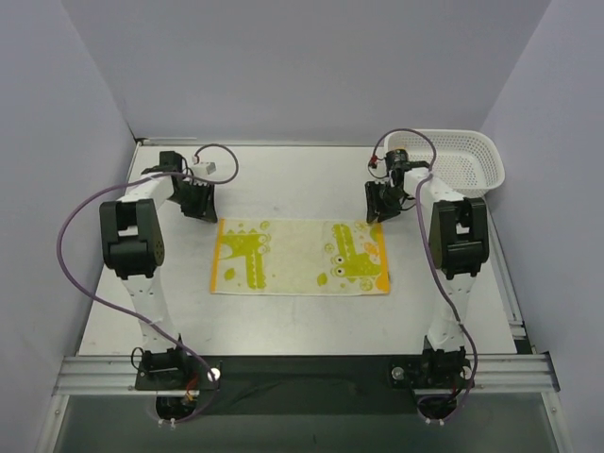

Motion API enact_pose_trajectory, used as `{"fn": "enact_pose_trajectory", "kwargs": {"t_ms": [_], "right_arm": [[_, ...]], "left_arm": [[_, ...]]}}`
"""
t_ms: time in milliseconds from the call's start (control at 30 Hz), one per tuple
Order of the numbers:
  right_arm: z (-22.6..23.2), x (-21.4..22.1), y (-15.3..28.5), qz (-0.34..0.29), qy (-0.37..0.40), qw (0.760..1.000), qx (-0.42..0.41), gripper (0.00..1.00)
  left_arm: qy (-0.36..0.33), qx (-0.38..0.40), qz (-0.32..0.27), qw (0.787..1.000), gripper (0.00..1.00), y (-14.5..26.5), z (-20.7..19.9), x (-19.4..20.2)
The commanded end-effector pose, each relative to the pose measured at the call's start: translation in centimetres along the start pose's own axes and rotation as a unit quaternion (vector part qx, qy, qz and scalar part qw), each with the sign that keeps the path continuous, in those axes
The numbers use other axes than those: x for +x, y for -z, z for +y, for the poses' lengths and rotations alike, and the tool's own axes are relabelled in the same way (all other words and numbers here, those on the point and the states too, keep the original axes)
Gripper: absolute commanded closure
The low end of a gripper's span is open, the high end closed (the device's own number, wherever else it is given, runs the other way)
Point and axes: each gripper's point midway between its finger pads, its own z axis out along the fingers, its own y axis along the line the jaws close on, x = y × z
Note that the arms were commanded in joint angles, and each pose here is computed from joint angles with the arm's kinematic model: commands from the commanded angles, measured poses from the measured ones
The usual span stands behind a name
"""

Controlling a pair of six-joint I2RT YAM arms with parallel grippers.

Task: Roll the towels
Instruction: Flatten the towel

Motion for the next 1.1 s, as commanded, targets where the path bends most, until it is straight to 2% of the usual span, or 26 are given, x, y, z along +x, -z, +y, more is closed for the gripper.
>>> {"fn": "enact_pose_trajectory", "kwargs": {"t_ms": [0,33,67,100,167,200,233,267,300,333,400,500,667,933,1067], "right_arm": [[0.0,-1.7,3.0,-0.029,-0.001,1.0,0.008,0.61],[0.4,-1.3,3.8,-0.03,0.007,1.0,-0.006,0.59],[1.3,-1.1,4.8,-0.034,0.013,0.999,-0.033,0.55],[2.3,-1.0,7.4,-0.053,0.026,0.997,-0.045,0.5],[3.1,1.7,8.4,-0.041,0.055,0.996,-0.061,0.47],[3.9,2.7,10.2,-0.047,0.072,0.994,-0.061,0.47],[4.0,4.7,10.1,-0.027,0.076,0.995,-0.064,0.49],[4.4,6.2,10.9,-0.015,0.082,0.994,-0.065,0.51],[4.8,7.3,11.0,-0.002,0.084,0.994,-0.069,0.61],[5.0,8.4,11.0,0.01,0.08,0.994,-0.074,0.65],[5.8,11.6,10.5,0.046,0.069,0.992,-0.091,0.79],[6.2,15.0,9.3,0.09,0.067,0.989,-0.096,0.86],[6.3,17.7,7.8,0.139,0.069,0.983,-0.099,0.88],[4.3,19.2,6.3,0.181,0.086,0.979,-0.04,0.91],[3.5,20.3,5.6,0.217,0.124,0.968,-0.006,0.91]], "left_arm": [[-0.002,0.029,-0.041,0.999,0.51,2.1,-0.9,-2.3],[-0.005,0.07,-0.058,0.996,0.4,3.2,-2.5,-2.6],[-0.017,0.086,-0.069,0.994,0.35,4.1,-3.2,-2.4],[-0.027,0.091,-0.078,0.992,0.32,5.8,-4.2,-1.4],[-0.063,0.095,-0.074,0.991,0.32,7.2,-5.3,0.4],[-0.077,0.095,-0.073,0.99,0.34,8.3,-6.2,1.8],[-0.087,0.098,-0.066,0.989,0.36,8.7,-6.6,2.9],[-0.104,0.1,-0.062,0.988,0.41,9.5,-7.3,4.0],[-0.11,0.107,-0.053,0.987,0.44,9.5,-7.8,4.8],[-0.104,0.116,-0.034,0.987,0.48,9.0,-8.2,6.6],[-0.103,0.139,-0.011,0.985,0.6,8.6,-9.2,8.7],[-0.098,0.159,0.028,0.982,0.67,7.2,-10.6,11.4],[-0.112,0.148,0.084,0.979,0.74,4.7,-11.9,14.1],[-0.116,0.086,0.12,0.982,0.79,2.8,-10.4,15.4],[-0.125,0.062,0.149,0.979,0.83,2.3,-9.0,16.7]]}}
